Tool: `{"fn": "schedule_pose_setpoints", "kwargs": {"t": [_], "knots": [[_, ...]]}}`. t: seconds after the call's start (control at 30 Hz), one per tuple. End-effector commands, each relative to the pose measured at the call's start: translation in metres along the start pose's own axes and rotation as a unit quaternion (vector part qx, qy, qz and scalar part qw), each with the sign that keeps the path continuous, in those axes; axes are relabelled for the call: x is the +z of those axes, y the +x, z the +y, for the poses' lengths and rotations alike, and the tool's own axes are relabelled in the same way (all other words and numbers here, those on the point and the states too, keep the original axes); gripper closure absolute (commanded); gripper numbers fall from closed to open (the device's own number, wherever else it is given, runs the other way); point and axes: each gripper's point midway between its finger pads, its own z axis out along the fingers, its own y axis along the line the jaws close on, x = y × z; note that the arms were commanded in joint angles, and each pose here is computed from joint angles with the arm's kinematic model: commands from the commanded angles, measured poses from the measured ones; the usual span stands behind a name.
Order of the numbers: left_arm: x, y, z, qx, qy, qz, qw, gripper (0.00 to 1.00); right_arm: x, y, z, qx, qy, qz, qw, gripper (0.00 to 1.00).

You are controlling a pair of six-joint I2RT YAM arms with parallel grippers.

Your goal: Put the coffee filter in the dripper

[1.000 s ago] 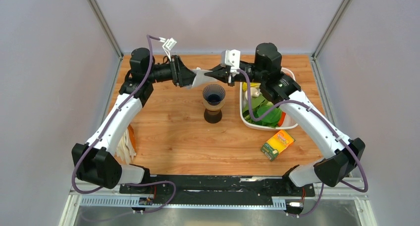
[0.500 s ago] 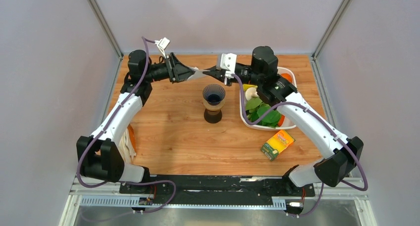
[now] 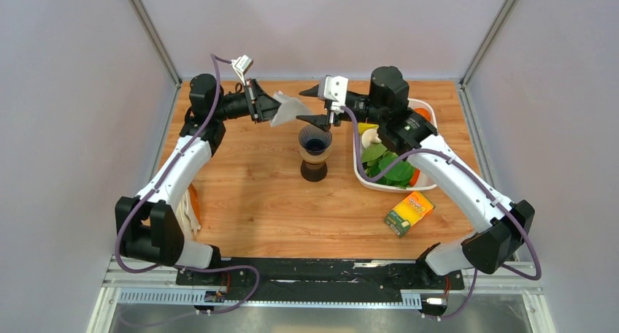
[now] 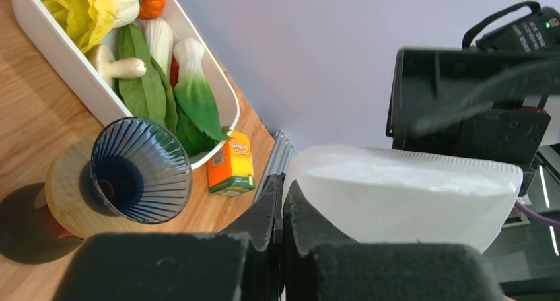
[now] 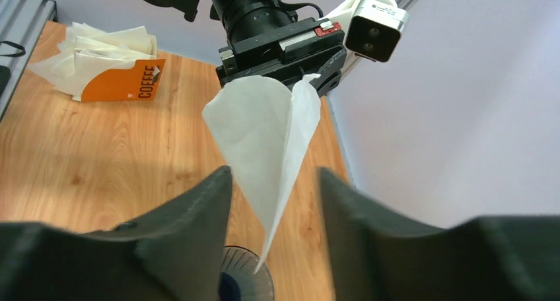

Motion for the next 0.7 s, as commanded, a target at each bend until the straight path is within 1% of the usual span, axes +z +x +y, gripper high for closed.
{"fn": "schedule_pose_setpoints", "kwargs": {"t": [0.0,0.07,0.17,0.23,0.3,0.53,0.6,0.67], "knots": [[-0.004,0.003,-0.018,0.010,0.029,0.014,0.999,1.00,-0.013,-0.020,-0.018,0.006,0.001,-0.007,1.000,0.39],[-0.007,0.002,-0.021,0.010,0.035,0.015,0.999,1.00,-0.024,-0.013,-0.014,0.021,-0.014,0.006,1.000,0.39],[-0.009,0.002,-0.027,0.013,0.039,0.016,0.999,1.00,-0.038,-0.003,0.004,0.023,-0.044,0.025,0.998,0.46],[-0.009,0.002,-0.027,0.012,0.039,0.015,0.999,1.00,-0.044,-0.001,0.015,0.017,-0.057,0.027,0.998,0.48],[-0.009,0.002,-0.027,0.008,0.038,0.016,0.999,1.00,-0.045,0.000,0.020,0.018,-0.063,0.026,0.998,0.50],[-0.008,0.001,-0.026,0.005,0.036,0.013,0.999,1.00,-0.037,0.003,0.015,0.021,-0.063,0.027,0.997,0.50],[-0.008,0.001,-0.028,0.008,0.038,0.012,0.999,1.00,-0.033,0.008,0.015,0.020,-0.064,0.032,0.997,0.55],[-0.008,0.002,-0.029,0.009,0.039,0.012,0.999,1.00,-0.029,0.014,0.014,0.020,-0.062,0.039,0.997,0.62]]}}
